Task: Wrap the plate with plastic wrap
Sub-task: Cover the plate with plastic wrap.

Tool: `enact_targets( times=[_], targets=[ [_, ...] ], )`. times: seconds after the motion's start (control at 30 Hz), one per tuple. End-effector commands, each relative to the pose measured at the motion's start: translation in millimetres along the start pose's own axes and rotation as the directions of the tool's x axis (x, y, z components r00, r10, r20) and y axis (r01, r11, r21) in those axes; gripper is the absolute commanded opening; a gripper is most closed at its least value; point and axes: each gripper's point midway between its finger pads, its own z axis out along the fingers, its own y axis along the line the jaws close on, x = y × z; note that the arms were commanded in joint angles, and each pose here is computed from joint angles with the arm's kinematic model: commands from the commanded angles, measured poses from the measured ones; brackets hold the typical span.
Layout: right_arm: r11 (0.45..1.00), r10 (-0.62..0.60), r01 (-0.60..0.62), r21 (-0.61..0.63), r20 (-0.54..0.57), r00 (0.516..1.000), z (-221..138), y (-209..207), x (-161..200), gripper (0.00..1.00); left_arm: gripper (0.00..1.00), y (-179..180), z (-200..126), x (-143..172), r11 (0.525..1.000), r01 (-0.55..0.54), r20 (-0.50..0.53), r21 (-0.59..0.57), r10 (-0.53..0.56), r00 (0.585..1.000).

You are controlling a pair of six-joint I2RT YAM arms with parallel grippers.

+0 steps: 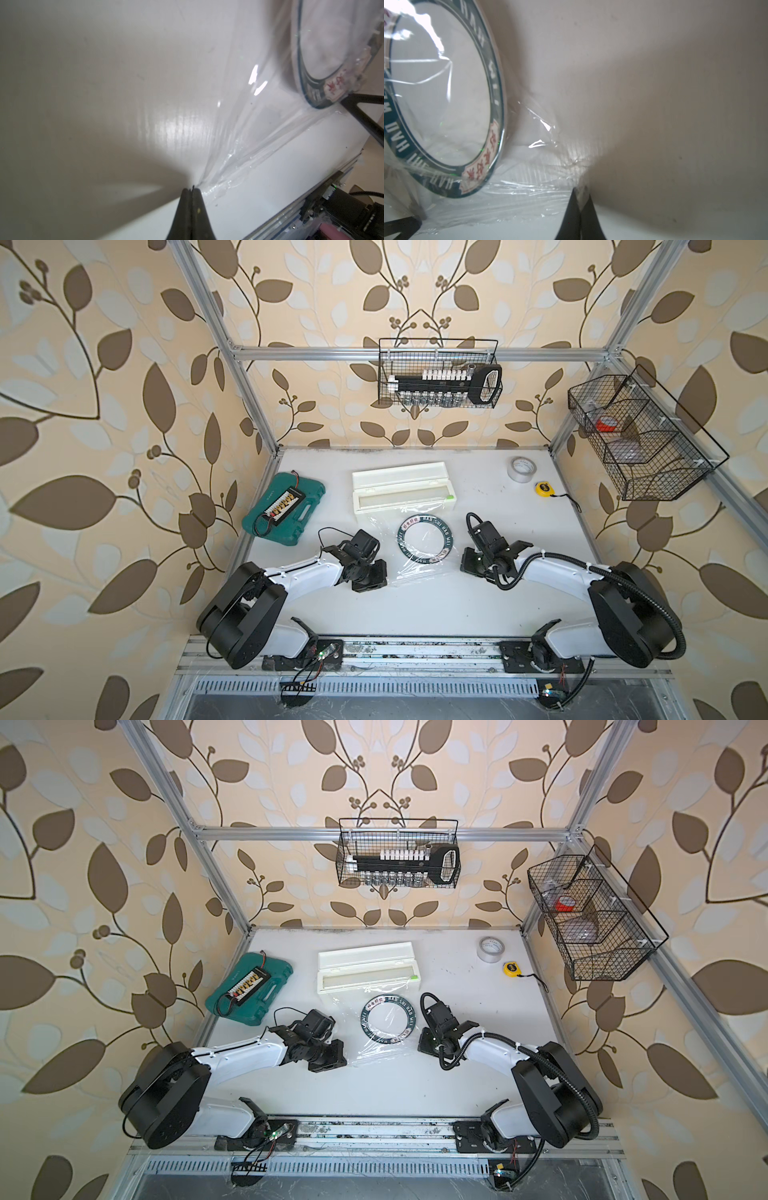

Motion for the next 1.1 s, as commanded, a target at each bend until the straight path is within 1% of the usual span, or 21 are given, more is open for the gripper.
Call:
enact_targets(
  times=[0.0, 0.1, 0.13, 0.23, 0.27, 0.33, 0.4, 0.43, 0.5, 0.53, 0.63, 0.73, 0.83, 0.9, 0.97, 1.07],
  targets=[
    [0.999, 0.015, -0.016, 0.050, 0.016, 1.000, 8.5, -7.8, -2.7, 0.00, 0.00, 5.6, 6.2, -13.2, 0.999, -0.004, 0.055, -0.044, 0.007, 0.998],
    [0.999, 0.014, -0.015, 0.030, 0.030, 0.999, 7.6, -3.4, -6.3, 0.00, 0.00, 8.4, 14.3, -15.2, 0.998, 0.004, 0.042, -0.062, -0.001, 0.999],
    [1.000, 0.012, -0.012, 0.021, 0.033, 0.999, 6.3, -1.5, -7.1, 0.02, 0.00, 6.1, 14.7, -16.4, 0.999, 0.004, 0.042, -0.054, -0.002, 0.999],
    [1.000, 0.001, -0.002, 0.018, 0.039, 0.999, 1.4, -0.6, -8.9, 0.09, 0.00, 7.2, 15.2, -16.4, 0.998, 0.015, 0.034, -0.065, -0.013, 0.999],
    [1.000, -0.004, 0.003, 0.018, 0.039, 0.999, -0.6, -0.7, -8.6, 0.11, 0.01, 10.1, 14.6, -15.8, 0.997, 0.020, 0.032, -0.080, -0.018, 0.999],
    [1.000, -0.011, 0.010, 0.016, 0.045, 0.999, -5.5, -2.4, -9.3, 0.20, 0.05, 19.2, 12.7, -11.6, 0.992, 0.029, 0.023, -0.119, -0.027, 0.999],
    [1.000, -0.019, 0.019, 0.008, 0.048, 0.999, -8.3, -3.1, -9.7, 0.21, 0.05, 26.5, 10.7, -8.7, 0.990, 0.043, 0.020, -0.135, -0.040, 0.999],
    [1.000, -0.023, 0.023, 0.010, 0.051, 0.998, -8.7, -4.4, -10.7, 0.21, 0.03, 28.2, 10.4, -8.0, 0.991, 0.045, 0.019, -0.130, -0.043, 0.999],
    [0.999, -0.032, 0.031, 0.018, 0.060, 0.998, -6.6, -7.0, -13.9, 0.15, 0.00, 28.7, 11.5, -10.7, 0.993, 0.049, 0.029, -0.112, -0.046, 0.999],
    [1.000, -0.026, 0.025, 0.014, 0.057, 0.998, -4.1, -7.9, -16.1, 0.12, 0.00, 26.2, 13.0, -13.4, 0.994, 0.047, 0.033, -0.100, -0.044, 0.999],
    [1.000, -0.004, 0.005, -0.008, 0.064, 0.998, 4.8, -5.0, -26.0, 0.00, 0.00, 16.3, 22.4, -24.7, 0.997, 0.040, 0.036, -0.068, -0.038, 0.999],
    [1.000, 0.027, -0.026, -0.008, 0.084, 0.996, 13.1, -5.7, -41.7, 0.00, 0.00, 14.9, 36.7, -38.3, 0.997, 0.044, 0.030, -0.069, -0.042, 0.999],
    [0.998, 0.063, -0.061, -0.021, 0.118, 0.991, 19.9, -6.0, -64.0, 0.00, 0.00, 28.4, 45.9, -57.9, 0.992, 0.089, 0.037, -0.087, -0.086, 0.996],
    [0.998, 0.059, -0.056, -0.028, 0.125, 0.990, 26.8, -0.9, -74.4, 0.00, 0.00, 39.5, 46.8, -72.9, 0.987, 0.104, 0.060, -0.125, -0.097, 0.994],
    [0.997, 0.065, -0.057, -0.060, 0.132, 0.989, 32.7, 8.3, -81.4, 0.00, 0.00, 44.7, 46.9, -86.9, 0.982, 0.104, 0.083, -0.159, -0.092, 0.992],
    [0.988, 0.096, -0.080, -0.130, 0.129, 0.987, 42.2, 22.4, -86.3, 0.00, 0.00, 37.0, 49.4, -103.7, 0.983, 0.104, 0.105, -0.149, -0.089, 0.991]
  ],
)
